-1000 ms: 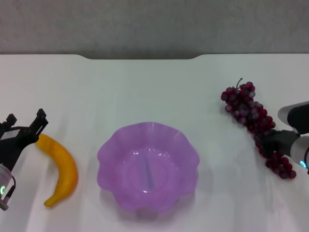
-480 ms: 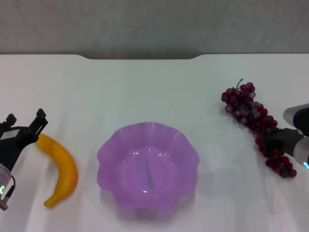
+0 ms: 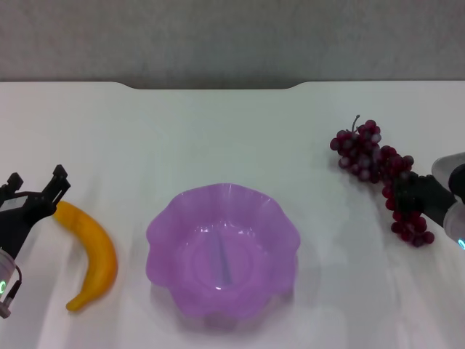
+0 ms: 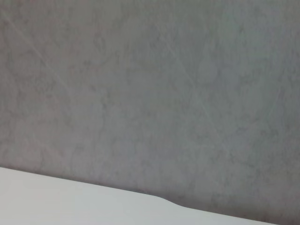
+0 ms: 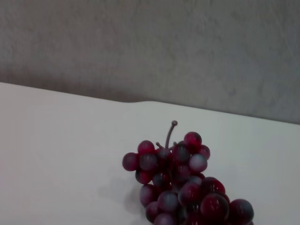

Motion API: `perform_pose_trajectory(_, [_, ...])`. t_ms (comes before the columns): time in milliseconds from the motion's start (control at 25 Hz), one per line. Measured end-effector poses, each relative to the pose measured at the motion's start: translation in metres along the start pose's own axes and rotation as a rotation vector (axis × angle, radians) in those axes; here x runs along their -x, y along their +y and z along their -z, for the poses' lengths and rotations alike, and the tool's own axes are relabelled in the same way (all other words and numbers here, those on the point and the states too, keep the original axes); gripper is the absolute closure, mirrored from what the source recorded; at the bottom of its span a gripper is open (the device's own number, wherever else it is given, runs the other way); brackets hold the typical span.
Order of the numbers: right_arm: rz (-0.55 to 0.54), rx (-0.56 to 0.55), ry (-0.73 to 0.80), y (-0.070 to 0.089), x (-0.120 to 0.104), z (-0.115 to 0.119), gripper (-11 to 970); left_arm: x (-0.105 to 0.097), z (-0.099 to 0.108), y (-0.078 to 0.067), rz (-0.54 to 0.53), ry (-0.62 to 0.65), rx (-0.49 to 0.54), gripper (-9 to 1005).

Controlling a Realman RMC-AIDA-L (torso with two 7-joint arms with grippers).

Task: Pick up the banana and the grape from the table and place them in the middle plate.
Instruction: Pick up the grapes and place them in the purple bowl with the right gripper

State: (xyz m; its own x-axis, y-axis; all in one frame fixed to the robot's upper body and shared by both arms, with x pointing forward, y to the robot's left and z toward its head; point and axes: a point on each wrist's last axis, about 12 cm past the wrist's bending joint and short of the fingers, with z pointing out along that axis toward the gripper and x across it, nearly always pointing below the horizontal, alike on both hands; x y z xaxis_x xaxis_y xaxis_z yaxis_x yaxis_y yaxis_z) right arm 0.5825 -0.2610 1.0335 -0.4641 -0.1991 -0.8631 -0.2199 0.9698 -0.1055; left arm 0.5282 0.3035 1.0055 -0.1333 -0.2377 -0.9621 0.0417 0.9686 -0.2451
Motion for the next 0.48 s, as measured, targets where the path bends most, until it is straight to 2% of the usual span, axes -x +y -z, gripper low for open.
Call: perform_pose_trajectory(480, [0.037, -0.004, -0.079, 0.002, 0.010, 0.012, 757, 0.000, 0.001, 0.001, 0.002, 0.001, 0.003, 104])
